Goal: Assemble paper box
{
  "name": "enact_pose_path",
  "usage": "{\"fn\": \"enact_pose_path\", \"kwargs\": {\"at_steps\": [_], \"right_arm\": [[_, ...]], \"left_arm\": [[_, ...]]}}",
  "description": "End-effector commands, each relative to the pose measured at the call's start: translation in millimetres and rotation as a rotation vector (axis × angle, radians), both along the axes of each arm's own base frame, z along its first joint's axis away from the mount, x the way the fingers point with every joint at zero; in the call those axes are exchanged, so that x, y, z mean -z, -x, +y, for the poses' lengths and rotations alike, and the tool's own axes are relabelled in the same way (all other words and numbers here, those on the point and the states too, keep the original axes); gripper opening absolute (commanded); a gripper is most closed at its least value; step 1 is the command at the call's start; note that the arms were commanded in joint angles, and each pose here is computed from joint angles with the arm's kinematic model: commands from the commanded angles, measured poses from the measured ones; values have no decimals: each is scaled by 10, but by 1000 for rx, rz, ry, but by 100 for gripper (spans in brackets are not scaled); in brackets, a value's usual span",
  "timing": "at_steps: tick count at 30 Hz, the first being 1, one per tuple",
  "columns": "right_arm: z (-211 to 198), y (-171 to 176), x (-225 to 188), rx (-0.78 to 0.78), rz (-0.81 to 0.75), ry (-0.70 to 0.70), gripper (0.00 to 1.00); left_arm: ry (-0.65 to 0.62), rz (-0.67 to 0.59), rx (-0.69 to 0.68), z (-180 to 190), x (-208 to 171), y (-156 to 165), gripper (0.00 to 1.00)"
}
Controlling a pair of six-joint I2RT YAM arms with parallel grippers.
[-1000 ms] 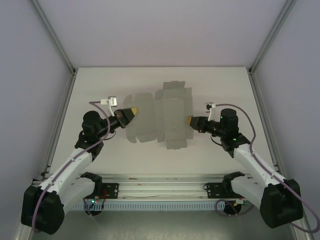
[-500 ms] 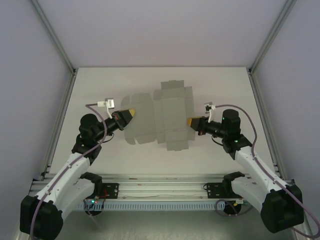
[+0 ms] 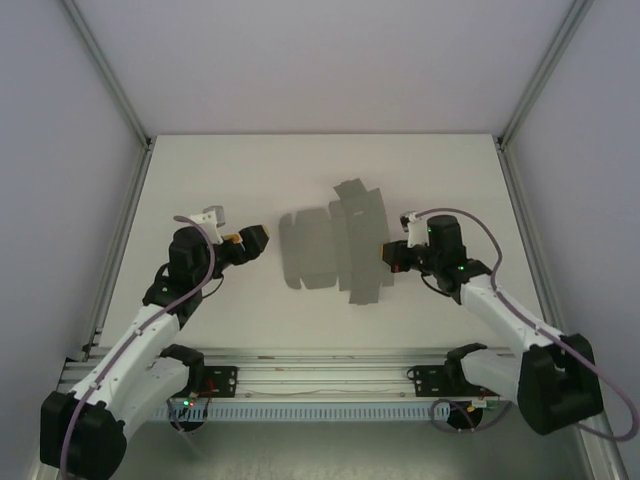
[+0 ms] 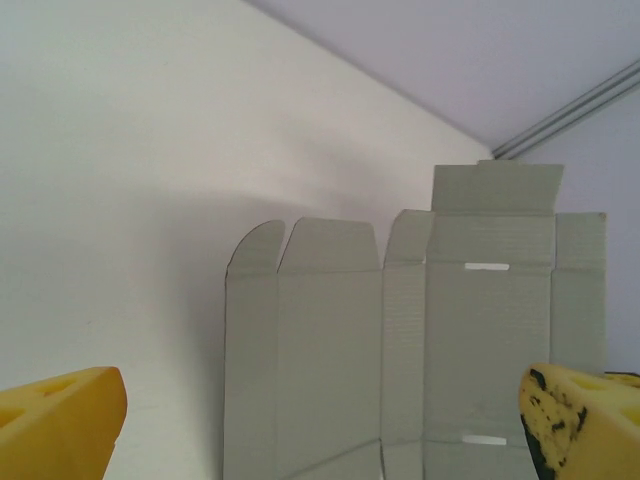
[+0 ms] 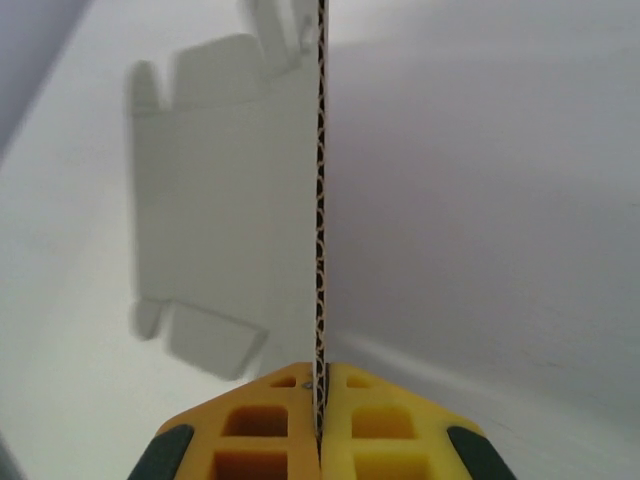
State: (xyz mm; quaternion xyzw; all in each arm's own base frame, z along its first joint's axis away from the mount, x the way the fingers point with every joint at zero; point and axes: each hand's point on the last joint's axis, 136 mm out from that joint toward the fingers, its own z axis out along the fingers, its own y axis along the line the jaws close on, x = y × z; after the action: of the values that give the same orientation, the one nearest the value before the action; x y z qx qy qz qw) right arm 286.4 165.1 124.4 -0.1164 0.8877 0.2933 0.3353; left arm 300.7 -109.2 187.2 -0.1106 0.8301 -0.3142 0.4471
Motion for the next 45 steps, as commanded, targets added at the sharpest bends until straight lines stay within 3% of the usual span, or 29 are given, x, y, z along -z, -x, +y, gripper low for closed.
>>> {"fn": "enact_pose_path", "kwargs": {"at_steps": [1, 8, 20, 27, 33, 45], "right_arm": [[-72, -214, -18, 28, -71, 151, 0], [107, -478, 40, -24, -136, 290, 0], [408, -624, -84, -213, -412, 496, 0], [637, -459, -6, -363, -514, 526, 0], [639, -516, 13, -392, -540, 581, 0], [803, -355, -284, -481, -672, 482, 0]], "left_arm": [[-27, -2, 51, -81, -67, -47, 100], [58, -36, 185, -399, -184, -177, 100], [98, -55, 209, -623, -349, -437, 100], [143, -50, 233, -770, -368, -701, 100], [155, -12, 234, -857, -241, -940, 100], [9, 79, 118, -672, 264, -1184, 96]]}}
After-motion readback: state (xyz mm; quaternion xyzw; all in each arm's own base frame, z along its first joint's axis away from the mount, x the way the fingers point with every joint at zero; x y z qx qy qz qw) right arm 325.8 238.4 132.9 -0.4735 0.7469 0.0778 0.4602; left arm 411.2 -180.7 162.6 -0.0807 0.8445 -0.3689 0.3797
